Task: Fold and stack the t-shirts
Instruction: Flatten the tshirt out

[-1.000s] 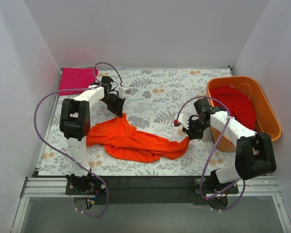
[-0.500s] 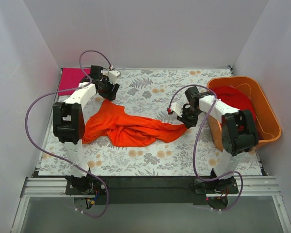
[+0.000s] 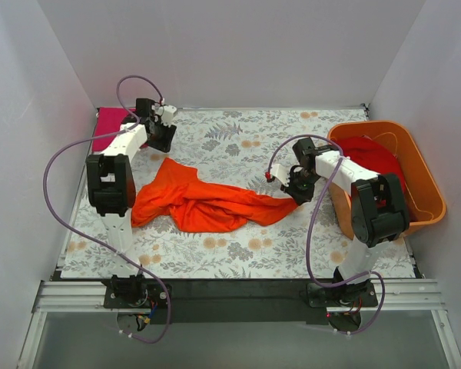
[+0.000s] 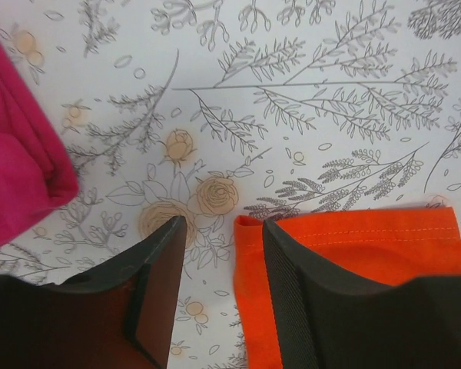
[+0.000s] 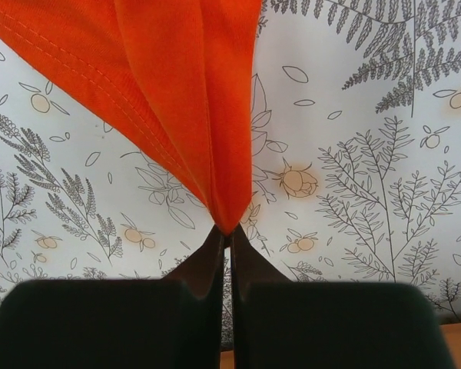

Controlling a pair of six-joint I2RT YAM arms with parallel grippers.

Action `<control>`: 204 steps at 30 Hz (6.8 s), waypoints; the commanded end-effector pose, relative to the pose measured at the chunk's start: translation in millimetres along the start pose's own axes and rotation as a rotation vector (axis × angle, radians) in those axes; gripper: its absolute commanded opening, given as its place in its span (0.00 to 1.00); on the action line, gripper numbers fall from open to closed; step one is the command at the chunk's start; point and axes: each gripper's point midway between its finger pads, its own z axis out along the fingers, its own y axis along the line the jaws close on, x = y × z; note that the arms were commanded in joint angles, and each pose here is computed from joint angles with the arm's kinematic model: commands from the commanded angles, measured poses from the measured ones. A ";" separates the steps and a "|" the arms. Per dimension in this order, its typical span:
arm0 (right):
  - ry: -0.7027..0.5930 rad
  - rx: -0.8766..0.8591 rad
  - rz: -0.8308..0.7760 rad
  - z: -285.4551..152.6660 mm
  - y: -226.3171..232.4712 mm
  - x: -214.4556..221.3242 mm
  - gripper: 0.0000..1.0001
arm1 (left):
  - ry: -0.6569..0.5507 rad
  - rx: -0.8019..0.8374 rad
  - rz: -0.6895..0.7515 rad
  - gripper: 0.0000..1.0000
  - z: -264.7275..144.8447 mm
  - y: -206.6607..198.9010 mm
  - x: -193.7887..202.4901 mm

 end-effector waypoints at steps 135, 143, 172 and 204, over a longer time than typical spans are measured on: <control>-0.700 1.033 -0.027 -363.2 -153.8 -180.7 0.01 | -1.004 -0.227 -0.185 0.00 -346.7 111.1 -169.2; -0.872 1.276 -0.030 -459.0 -89.5 -160.6 0.01 | -1.308 -0.412 0.011 0.00 -481.0 53.4 -149.3; -1.180 1.350 -0.235 -537.8 -28.5 -224.7 0.01 | -1.403 -0.270 -0.046 0.00 -521.7 48.6 -203.4; -1.150 1.573 -0.426 -592.7 76.7 -152.2 0.01 | -1.499 -0.684 0.383 0.00 -659.8 -38.9 -144.2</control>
